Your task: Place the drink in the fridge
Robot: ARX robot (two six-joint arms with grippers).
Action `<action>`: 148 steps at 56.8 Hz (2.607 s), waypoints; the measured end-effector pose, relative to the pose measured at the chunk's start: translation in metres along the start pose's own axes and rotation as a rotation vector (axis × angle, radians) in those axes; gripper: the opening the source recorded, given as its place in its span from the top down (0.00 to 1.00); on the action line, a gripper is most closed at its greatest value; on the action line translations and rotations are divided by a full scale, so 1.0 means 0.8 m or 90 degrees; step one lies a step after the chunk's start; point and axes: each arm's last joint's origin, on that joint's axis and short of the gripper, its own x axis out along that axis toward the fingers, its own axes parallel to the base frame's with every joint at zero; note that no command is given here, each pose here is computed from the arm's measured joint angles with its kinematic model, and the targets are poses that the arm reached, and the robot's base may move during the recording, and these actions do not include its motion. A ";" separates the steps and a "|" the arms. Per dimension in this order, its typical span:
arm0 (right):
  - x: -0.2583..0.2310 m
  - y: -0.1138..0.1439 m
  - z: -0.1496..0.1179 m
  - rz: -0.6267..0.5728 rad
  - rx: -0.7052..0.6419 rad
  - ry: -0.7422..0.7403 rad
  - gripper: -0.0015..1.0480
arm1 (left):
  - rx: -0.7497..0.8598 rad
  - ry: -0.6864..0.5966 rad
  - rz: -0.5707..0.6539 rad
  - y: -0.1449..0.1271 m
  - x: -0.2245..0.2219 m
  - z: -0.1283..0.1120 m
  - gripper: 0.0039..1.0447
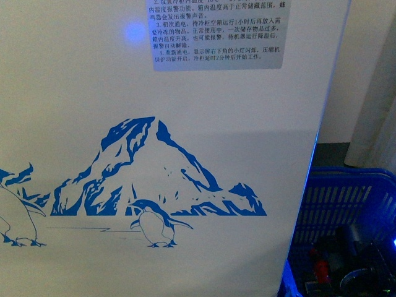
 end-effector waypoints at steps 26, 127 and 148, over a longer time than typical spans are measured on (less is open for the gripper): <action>0.005 0.006 0.006 -0.002 -0.024 0.026 0.46 | 0.000 0.000 0.000 0.000 0.000 0.000 0.08; -0.751 -0.016 -0.089 -0.011 0.109 -0.843 0.62 | 0.000 0.000 0.000 0.000 0.000 0.000 0.08; -0.747 -0.012 -0.090 -0.008 0.113 -0.837 0.62 | 0.000 0.000 0.000 0.000 0.000 0.000 0.08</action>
